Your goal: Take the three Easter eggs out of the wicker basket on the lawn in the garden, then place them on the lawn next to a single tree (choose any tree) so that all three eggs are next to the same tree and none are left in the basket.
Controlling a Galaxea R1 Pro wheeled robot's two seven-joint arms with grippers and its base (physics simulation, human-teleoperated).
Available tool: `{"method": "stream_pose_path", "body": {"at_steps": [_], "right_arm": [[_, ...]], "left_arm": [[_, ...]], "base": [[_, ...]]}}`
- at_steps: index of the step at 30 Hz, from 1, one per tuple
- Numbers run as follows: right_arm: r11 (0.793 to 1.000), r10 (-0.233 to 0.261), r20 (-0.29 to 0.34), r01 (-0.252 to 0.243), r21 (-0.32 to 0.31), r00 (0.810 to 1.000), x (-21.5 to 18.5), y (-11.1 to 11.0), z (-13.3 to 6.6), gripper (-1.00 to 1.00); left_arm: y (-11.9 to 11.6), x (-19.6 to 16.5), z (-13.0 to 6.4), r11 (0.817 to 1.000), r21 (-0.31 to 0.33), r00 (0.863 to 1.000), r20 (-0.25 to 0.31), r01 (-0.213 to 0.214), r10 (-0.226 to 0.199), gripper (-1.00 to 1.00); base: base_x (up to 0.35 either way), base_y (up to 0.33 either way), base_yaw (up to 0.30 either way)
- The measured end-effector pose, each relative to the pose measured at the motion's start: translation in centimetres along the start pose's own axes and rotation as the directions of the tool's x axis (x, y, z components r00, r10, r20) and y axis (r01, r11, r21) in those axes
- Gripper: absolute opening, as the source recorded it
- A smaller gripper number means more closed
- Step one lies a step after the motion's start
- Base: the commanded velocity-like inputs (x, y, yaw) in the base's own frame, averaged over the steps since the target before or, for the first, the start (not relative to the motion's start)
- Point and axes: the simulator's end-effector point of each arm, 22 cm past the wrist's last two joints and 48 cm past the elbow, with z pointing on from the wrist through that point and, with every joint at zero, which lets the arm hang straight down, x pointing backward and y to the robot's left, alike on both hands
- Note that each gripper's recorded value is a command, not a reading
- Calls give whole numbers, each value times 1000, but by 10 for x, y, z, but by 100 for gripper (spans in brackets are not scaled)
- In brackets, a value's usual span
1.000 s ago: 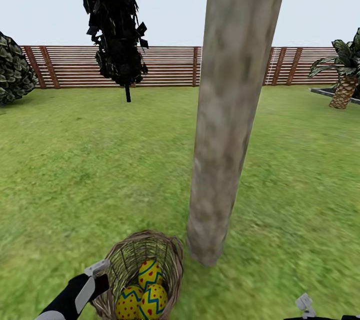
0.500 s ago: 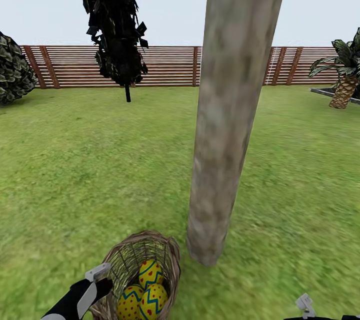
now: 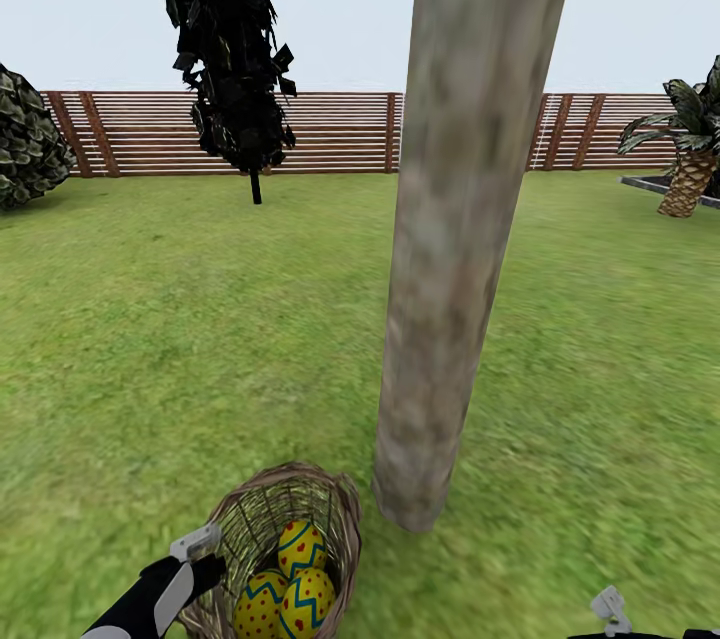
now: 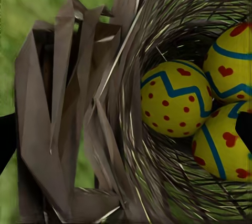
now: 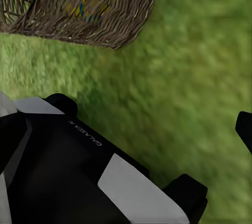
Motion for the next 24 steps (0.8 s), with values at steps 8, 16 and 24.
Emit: {"method": "stream_pose_path", "body": {"at_steps": [8, 16, 24], "right_arm": [[1000, 0, 4, 0, 0, 1000, -10, 9, -11, 100], [1000, -4, 3, 4, 3, 1000, -18, 18, -21, 100], [1000, -8, 0, 8, 4, 1000, -26, 27, -32, 100]], "left_arm": [[-4, -10, -15, 1000, 5, 1000, 5, 1, -1, 100], [-5, -19, -29, 1000, 5, 1000, 7, 1, -1, 100], [-6, -27, -43, 1000, 6, 1000, 7, -1, 1, 100]], "base": [[0, 0, 0], [0, 0, 0], [0, 0, 0]]}}
